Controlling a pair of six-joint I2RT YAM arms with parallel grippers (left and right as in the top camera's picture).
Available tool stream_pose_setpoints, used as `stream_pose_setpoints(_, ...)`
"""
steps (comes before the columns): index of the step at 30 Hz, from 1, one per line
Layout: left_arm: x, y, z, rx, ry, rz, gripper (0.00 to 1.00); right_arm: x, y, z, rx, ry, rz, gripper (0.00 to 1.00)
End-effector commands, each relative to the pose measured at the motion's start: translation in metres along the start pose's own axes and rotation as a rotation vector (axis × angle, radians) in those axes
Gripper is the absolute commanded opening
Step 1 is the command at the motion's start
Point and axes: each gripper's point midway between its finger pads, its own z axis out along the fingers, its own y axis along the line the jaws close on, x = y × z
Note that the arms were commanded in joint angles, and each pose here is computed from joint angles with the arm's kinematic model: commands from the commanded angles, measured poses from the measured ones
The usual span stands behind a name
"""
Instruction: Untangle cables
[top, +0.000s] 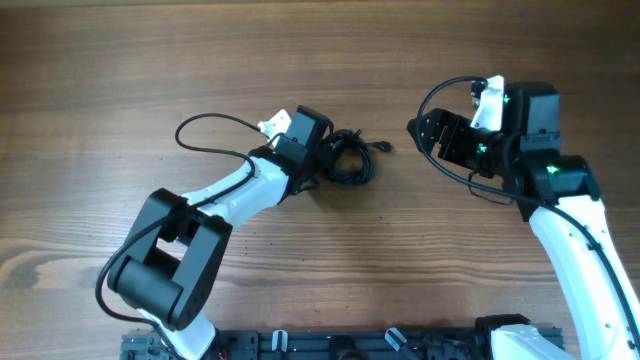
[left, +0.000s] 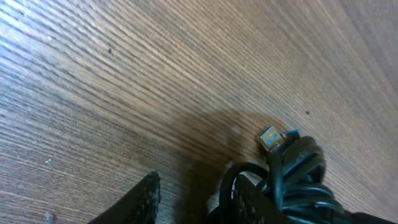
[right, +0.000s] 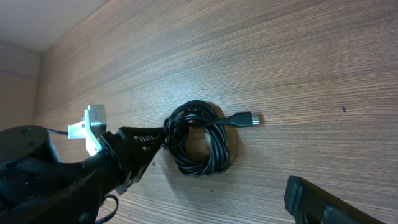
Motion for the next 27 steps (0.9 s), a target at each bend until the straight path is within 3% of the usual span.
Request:
stream_pose_setpoints(1, 0.009, -0.014, 0.005, 0.058, 0.049, 0.075, 0.41, -0.008, -0.002, -0.001, 0.023, -0.021, -0.007, 0.96)
stream_pose_setpoints(3, 0.014, -0.039, -0.001, 0.182, 0.077, 0.240, 0.62, -0.008, -0.002, -0.001, 0.022, -0.021, -0.008, 0.96)
stream_pose_setpoints(4, 0.015, -0.047, -0.004, 0.221, 0.084, 0.273, 0.63, -0.008, -0.002, -0.001, 0.022, -0.021, -0.009, 0.96)
stream_pose_setpoints(12, 0.018, -0.053, -0.010, 0.239, 0.087, 0.283, 0.52, -0.009, -0.004, -0.001, 0.032, -0.023, -0.037, 0.96)
stream_pose_setpoints(22, 0.016, -0.072, -0.017, 0.305, 0.052, 0.282, 0.53, 0.008, -0.026, 0.010, 0.106, 0.037, 0.004, 0.96)
stream_pose_setpoints(27, 0.018, -0.069, -0.013, 0.291, 0.069, 0.204, 0.53, 0.014, -0.033, 0.019, 0.124, 0.077, 0.022, 0.96)
